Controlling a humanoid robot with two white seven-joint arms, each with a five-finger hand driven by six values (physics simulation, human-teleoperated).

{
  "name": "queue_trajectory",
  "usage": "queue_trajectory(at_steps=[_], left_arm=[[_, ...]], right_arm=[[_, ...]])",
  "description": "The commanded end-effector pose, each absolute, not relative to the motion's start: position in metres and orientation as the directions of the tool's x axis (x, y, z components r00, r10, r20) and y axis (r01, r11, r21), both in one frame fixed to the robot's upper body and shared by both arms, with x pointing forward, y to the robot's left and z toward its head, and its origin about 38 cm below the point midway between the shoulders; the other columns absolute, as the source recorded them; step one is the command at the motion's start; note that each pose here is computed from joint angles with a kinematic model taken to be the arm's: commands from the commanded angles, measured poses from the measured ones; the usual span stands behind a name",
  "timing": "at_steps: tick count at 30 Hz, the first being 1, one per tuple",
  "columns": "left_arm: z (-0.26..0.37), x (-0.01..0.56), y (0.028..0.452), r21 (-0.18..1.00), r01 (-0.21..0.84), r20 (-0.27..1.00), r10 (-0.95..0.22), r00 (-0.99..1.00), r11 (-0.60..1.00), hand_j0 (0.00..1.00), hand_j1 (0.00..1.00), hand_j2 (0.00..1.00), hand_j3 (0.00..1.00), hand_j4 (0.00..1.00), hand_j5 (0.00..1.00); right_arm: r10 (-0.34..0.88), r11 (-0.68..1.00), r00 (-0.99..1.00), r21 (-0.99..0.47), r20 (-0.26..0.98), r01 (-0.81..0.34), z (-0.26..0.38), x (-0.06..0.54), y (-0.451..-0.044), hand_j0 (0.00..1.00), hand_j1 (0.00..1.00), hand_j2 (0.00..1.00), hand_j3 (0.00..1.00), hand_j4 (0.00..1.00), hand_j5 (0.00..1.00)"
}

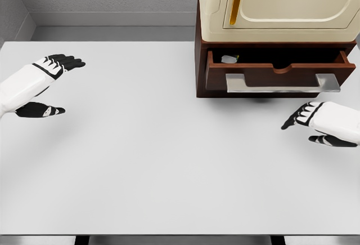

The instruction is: Put the switch into the drawer with left arm, and close the drawer with right arm

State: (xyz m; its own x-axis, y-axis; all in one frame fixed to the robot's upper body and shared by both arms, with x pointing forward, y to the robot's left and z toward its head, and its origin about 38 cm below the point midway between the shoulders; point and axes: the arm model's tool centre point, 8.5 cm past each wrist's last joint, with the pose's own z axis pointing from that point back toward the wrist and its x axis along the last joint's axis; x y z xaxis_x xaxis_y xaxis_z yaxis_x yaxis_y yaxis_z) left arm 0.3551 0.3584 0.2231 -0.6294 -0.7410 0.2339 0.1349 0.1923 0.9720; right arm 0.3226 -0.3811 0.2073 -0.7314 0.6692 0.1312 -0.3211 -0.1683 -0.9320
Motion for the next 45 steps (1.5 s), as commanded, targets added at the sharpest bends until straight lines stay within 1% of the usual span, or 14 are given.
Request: queue_trajectory(at_steps=[1, 7, 16, 25, 35, 39, 41, 45], left_arm=[[0.224, 0.355, 0.359, 0.971, 0.135, 0.239, -0.739, -0.629, 0.199, 1.0, 1.0, 1.0, 1.0, 1.0, 1.0], [0.224, 0.355, 0.359, 0.971, 0.135, 0.239, -0.739, -0.629, 0.199, 1.0, 1.0, 1.0, 1.0, 1.0, 1.0], [0.223, 0.355, 0.359, 0.97, 0.137, 0.242, -0.74, -0.627, 0.2, 1.0, 1.0, 1.0, 1.0, 1.0, 1.0], [0.223, 0.355, 0.36, 0.97, 0.138, 0.243, -0.741, -0.627, 0.201, 1.0, 1.0, 1.0, 1.0, 1.0, 1.0], [0.223, 0.355, 0.36, 0.97, 0.138, 0.243, -0.741, -0.627, 0.201, 1.0, 1.0, 1.0, 1.0, 1.0, 1.0], [0.223, 0.355, 0.36, 0.97, 0.138, 0.243, -0.741, -0.627, 0.201, 1.0, 1.0, 1.0, 1.0, 1.0, 1.0], [0.223, 0.355, 0.36, 0.97, 0.138, 0.243, -0.741, -0.627, 0.201, 1.0, 1.0, 1.0, 1.0, 1.0, 1.0], [0.223, 0.355, 0.36, 0.97, 0.138, 0.243, -0.741, -0.627, 0.201, 1.0, 1.0, 1.0, 1.0, 1.0, 1.0]], right_arm=[[0.664, -0.167, -0.739, -0.941, 0.113, -0.293, 0.219, 0.324, -0.38, 0.69, 0.69, 0.69, 0.69, 0.69, 0.69], [0.669, -0.176, -0.739, -0.951, 0.075, -0.256, 0.235, 0.325, -0.383, 0.7, 0.7, 0.7, 0.7, 0.7, 0.7], [0.671, -0.172, -0.739, -0.956, 0.063, -0.237, 0.238, 0.328, -0.382, 0.7, 0.7, 0.7, 0.7, 0.7, 0.7], [0.717, -0.17, -0.695, -0.951, 0.061, -0.258, 0.23, 0.336, -0.401, 0.73, 0.73, 0.73, 0.73, 0.73, 0.73], [0.679, -0.178, -0.733, -0.958, 0.045, -0.223, 0.24, 0.332, -0.385, 0.72, 0.72, 0.72, 0.72, 0.72, 0.72], [0.686, -0.159, -0.726, -0.961, 0.058, -0.227, 0.235, 0.334, -0.385, 0.72, 0.72, 0.72, 0.72, 0.72, 0.72], [0.692, -0.141, -0.72, -0.968, 0.052, -0.205, 0.237, 0.341, -0.384, 0.72, 0.72, 0.72, 0.72, 0.72, 0.72], [0.717, -0.137, -0.695, -0.969, 0.045, -0.204, 0.236, 0.35, -0.393, 0.73, 0.73, 0.73, 0.73, 0.73, 0.73]])
